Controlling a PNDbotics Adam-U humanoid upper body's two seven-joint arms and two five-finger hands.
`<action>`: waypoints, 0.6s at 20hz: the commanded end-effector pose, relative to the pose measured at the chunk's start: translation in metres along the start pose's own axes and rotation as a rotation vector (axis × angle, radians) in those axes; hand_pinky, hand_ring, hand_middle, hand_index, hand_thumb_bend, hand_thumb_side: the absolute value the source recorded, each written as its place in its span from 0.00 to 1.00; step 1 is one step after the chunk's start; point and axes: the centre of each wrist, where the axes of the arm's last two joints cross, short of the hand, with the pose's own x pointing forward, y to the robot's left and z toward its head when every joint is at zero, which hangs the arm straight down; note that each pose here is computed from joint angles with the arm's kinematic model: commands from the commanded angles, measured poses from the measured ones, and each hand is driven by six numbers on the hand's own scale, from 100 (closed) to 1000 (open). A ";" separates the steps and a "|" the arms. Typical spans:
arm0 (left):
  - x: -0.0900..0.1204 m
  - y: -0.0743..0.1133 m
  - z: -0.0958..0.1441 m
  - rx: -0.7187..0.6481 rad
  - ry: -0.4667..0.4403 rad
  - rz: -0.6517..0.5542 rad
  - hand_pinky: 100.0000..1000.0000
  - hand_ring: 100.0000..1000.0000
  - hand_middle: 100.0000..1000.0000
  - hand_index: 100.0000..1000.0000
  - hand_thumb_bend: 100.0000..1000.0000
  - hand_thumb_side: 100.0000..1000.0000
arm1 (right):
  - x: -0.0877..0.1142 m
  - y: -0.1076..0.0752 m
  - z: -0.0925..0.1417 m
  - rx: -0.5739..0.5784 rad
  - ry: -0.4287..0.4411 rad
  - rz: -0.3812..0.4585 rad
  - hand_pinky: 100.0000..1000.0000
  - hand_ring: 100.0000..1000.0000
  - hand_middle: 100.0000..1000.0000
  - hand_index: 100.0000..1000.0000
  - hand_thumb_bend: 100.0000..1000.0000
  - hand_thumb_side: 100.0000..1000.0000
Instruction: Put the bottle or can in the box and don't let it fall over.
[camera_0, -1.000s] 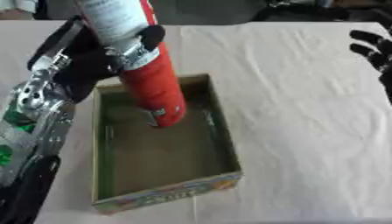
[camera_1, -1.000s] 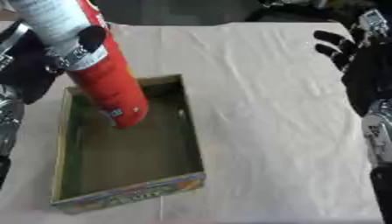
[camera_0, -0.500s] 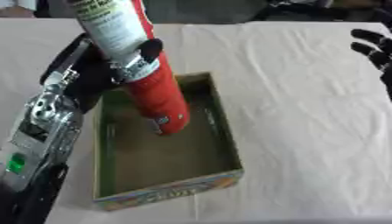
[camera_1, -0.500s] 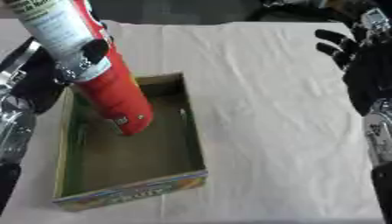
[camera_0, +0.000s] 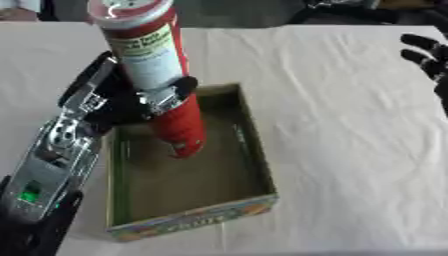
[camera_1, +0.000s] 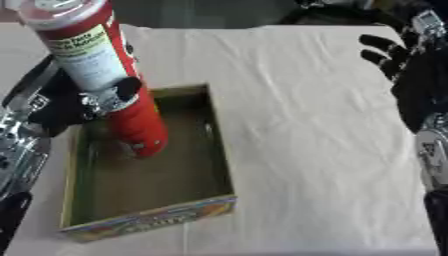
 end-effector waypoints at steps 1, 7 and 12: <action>0.004 0.007 0.000 -0.042 -0.004 -0.135 0.87 1.00 0.99 0.82 0.59 0.27 | 0.010 -0.002 -0.001 0.009 -0.029 0.017 0.87 0.82 0.97 0.99 0.00 0.84; 0.001 0.012 0.002 -0.023 0.017 -0.252 0.87 1.00 1.00 0.82 0.63 0.28 | 0.010 -0.002 -0.001 0.010 -0.029 0.015 0.87 0.82 0.97 0.99 0.00 0.84; 0.001 0.015 0.004 -0.006 0.023 -0.260 0.86 1.00 0.99 0.80 0.60 0.26 | 0.010 -0.002 -0.001 0.012 -0.027 0.013 0.87 0.82 0.97 0.99 0.00 0.84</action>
